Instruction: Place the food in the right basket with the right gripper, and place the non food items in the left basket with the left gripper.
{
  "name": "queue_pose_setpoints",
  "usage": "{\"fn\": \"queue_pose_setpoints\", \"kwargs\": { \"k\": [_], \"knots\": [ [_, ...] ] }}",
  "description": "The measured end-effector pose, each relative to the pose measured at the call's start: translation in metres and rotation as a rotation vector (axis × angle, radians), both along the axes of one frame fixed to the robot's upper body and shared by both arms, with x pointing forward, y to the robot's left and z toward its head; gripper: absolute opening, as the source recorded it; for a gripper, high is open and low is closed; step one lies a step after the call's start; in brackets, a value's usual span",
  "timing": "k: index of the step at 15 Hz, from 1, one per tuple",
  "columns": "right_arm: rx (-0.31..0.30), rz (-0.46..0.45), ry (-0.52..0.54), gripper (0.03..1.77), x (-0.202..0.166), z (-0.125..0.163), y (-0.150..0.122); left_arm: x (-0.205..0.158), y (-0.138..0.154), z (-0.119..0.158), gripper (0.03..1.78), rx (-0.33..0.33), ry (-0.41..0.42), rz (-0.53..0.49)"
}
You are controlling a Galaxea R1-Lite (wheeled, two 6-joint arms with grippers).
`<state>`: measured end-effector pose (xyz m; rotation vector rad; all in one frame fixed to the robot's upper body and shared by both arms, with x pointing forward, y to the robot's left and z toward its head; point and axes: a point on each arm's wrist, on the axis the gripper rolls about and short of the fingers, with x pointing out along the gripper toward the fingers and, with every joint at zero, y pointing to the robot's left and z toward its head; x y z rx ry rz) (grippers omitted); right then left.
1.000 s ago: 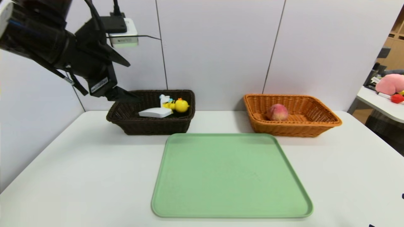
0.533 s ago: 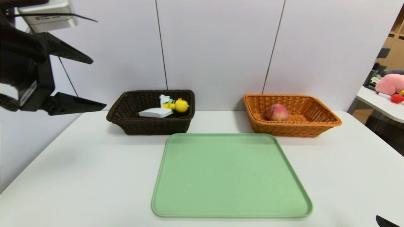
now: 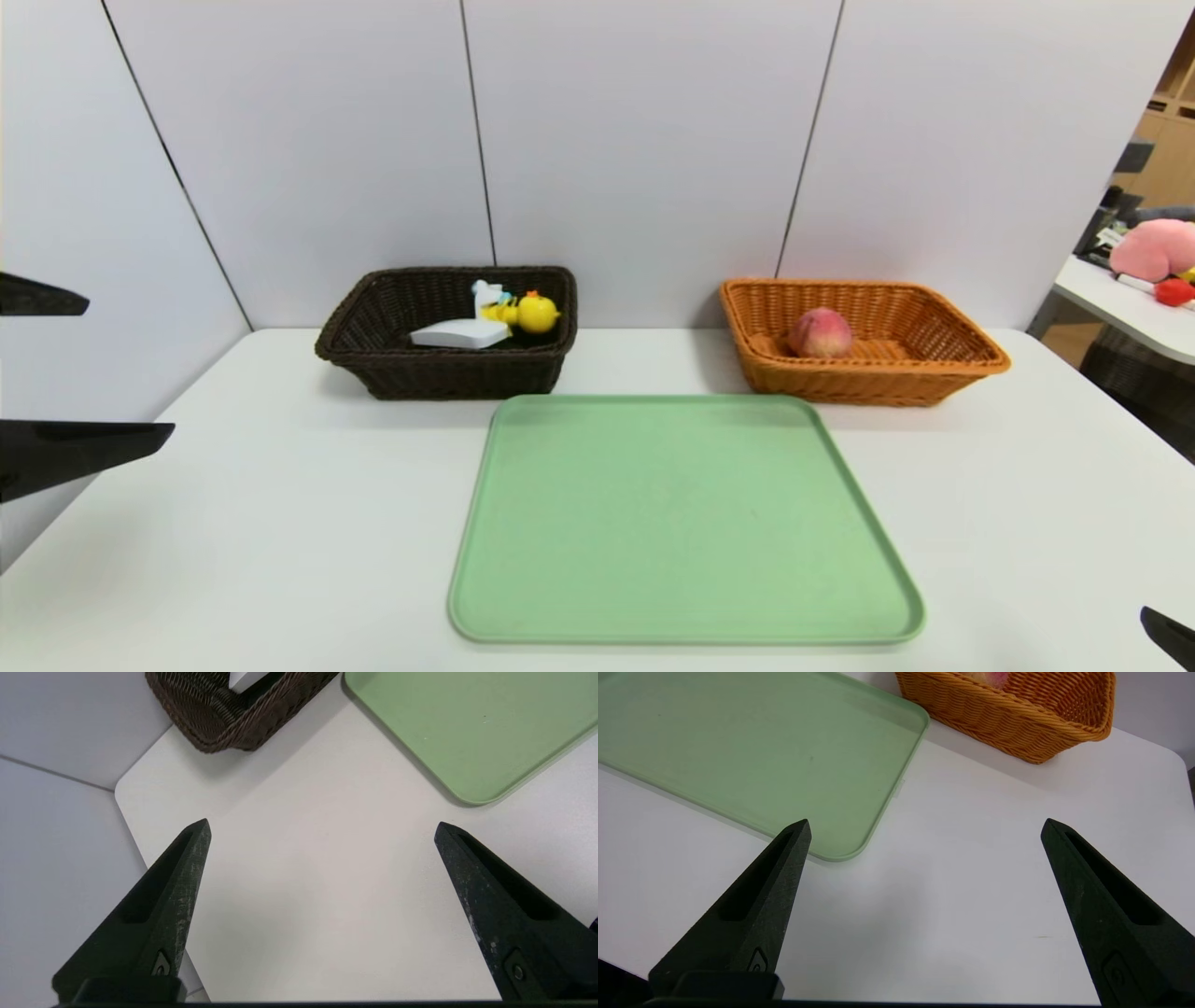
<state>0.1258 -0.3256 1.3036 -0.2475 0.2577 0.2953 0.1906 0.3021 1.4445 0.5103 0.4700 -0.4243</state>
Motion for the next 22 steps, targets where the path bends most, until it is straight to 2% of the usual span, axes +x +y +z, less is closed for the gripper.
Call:
{"fn": "queue_pose_setpoints", "kwargs": {
  "k": [3, 9, 11, 16, 22],
  "knots": [
    [-0.004, -0.041, -0.014, 1.70, -0.004, -0.002, -0.003, -0.013, 0.006, -0.024, 1.69, -0.061, -0.015, 0.125],
    [0.002, -0.138, -0.035, 1.70, -0.011, -0.006, -0.008, -0.053, 0.022, -0.063, 1.69, -0.127, -0.083, 0.237],
    [0.005, -0.173, -0.044, 1.70, -0.012, -0.006, -0.009, -0.067, 0.026, -0.070, 1.69, -0.157, -0.103, 0.257],
    [0.012, -0.256, -0.074, 1.70, -0.019, -0.007, -0.011, -0.093, 0.032, -0.095, 1.69, -0.182, -0.133, 0.282],
    [0.016, -0.318, -0.076, 1.70, -0.037, -0.022, -0.013, -0.115, 0.036, -0.111, 1.69, -0.215, -0.183, 0.325]
  ]
}}
